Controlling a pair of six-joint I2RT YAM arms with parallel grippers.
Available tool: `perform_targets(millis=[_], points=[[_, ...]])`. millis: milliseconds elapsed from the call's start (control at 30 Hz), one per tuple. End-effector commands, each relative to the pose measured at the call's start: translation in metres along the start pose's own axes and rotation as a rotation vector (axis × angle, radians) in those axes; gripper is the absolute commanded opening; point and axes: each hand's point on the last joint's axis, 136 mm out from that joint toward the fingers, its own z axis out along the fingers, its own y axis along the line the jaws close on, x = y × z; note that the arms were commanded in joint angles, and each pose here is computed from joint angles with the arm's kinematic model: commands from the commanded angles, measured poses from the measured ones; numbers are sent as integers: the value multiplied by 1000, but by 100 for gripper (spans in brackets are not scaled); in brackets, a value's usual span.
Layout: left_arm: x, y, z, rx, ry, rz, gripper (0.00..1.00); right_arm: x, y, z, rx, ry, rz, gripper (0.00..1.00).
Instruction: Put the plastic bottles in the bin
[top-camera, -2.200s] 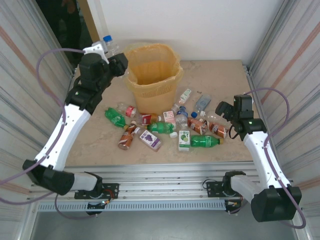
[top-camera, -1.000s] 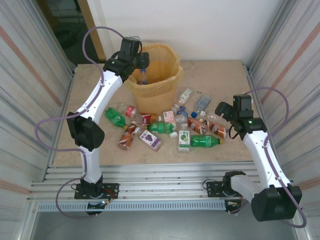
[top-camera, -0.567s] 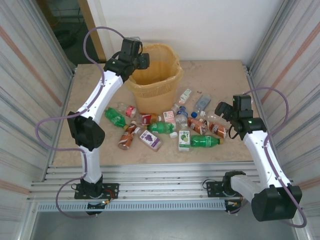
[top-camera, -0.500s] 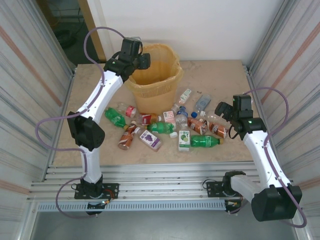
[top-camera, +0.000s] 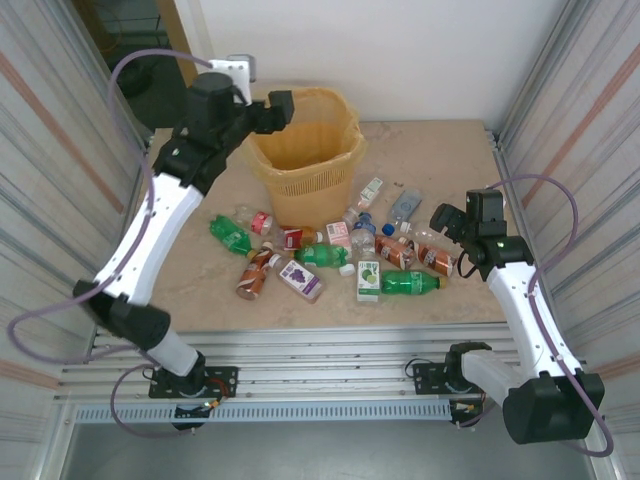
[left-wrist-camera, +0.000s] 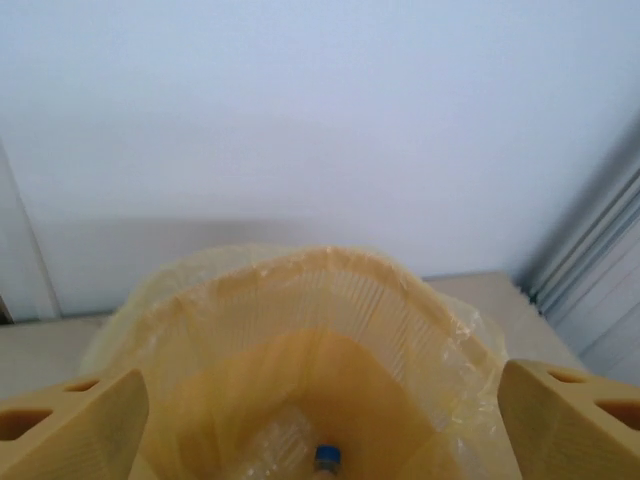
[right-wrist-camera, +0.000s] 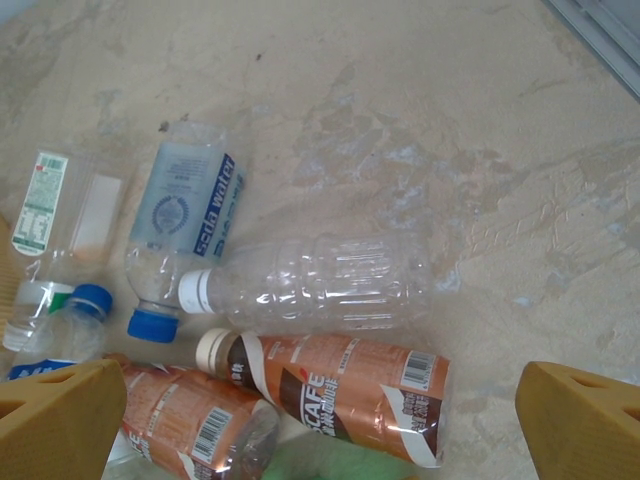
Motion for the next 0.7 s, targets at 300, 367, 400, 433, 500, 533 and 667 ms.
perform_targets(millis=[300, 367, 400, 433, 500, 533, 667], points=[[55, 76, -62, -252, -43, -98, 99, 2, 0, -3, -3, -3, 23, 98], [74, 94, -67, -297, -14, -139, 99, 2, 0, -3, -5, -3, 22, 98], [85, 104, -69, -321, 3, -160, 99, 2, 0, -3, -5, -2, 23, 98], [96, 111, -71, -342, 24, -176, 99, 2, 0, -2, -6, -1, 22, 98], [122, 133, -75, -402, 76, -234, 99, 1, 2, -3, -9, -4, 21, 98], [135, 141, -76, -422, 102, -263, 99, 2, 2, -3, -9, -1, 19, 98], [186, 173, -79, -485, 186, -386, 99, 1, 1, -2, -7, -3, 20, 98]])
